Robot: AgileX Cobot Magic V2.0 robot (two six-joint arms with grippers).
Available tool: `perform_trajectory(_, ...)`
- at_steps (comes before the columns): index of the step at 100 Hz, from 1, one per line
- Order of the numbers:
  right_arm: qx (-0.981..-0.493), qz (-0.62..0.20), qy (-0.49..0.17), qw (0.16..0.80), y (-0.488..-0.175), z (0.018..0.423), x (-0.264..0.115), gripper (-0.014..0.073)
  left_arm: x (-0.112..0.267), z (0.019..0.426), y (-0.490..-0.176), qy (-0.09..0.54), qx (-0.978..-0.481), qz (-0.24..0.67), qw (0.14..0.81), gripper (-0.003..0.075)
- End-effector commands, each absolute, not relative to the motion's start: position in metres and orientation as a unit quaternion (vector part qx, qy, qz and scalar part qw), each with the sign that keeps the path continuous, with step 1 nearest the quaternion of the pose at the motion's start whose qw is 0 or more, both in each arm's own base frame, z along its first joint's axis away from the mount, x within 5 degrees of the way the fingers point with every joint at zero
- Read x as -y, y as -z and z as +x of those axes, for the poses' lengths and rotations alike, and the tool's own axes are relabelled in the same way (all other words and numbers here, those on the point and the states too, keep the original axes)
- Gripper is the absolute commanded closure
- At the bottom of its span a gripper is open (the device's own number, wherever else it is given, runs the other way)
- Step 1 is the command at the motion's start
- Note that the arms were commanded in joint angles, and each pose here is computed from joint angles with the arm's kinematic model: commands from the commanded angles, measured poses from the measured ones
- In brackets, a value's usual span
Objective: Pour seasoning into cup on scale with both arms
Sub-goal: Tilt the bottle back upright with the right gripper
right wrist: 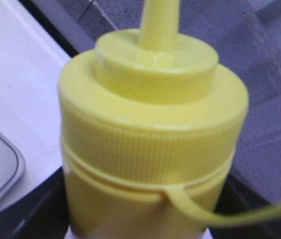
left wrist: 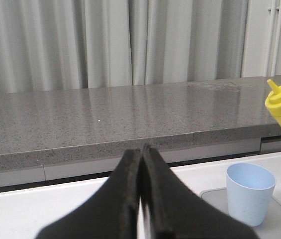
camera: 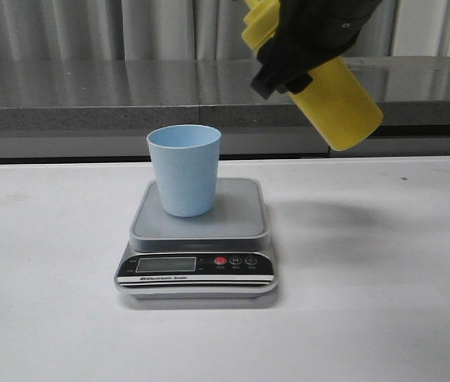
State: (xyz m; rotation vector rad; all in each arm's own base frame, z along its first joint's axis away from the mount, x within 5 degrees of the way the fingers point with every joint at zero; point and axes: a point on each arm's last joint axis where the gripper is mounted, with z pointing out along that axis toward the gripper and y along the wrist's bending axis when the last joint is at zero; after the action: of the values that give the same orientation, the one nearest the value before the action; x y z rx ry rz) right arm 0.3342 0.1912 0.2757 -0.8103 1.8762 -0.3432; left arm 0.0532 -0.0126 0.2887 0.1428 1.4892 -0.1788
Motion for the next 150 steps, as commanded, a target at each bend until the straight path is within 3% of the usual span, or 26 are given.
perform_trajectory(1, -0.773, -0.285, 0.109, 0.556, -0.308, 0.332, -0.178, 0.0338, 0.011, 0.052, -0.303, 0.085, -0.644, 0.050, 0.758, 0.0740)
perform_trajectory(27, -0.804, -0.221, -0.004, 0.552, -0.296, 0.330, -0.131, 0.0338, 0.011, 0.052, -0.303, 0.085, -0.644, 0.050, 0.758, 0.0740)
perform_trajectory(60, -0.782, -0.254, -0.142, 0.552, -0.292, 0.325, -0.097, 0.0338, 0.011, 0.052, -0.303, 0.085, -0.644, 0.050, 0.758, 0.0740)
perform_trajectory(150, -0.751, -0.252, -0.182, 0.582, -0.300, 0.326, -0.094, 0.0338, 0.011, 0.052, -0.303, 0.085, -0.644, 0.050, 0.758, 0.0740)
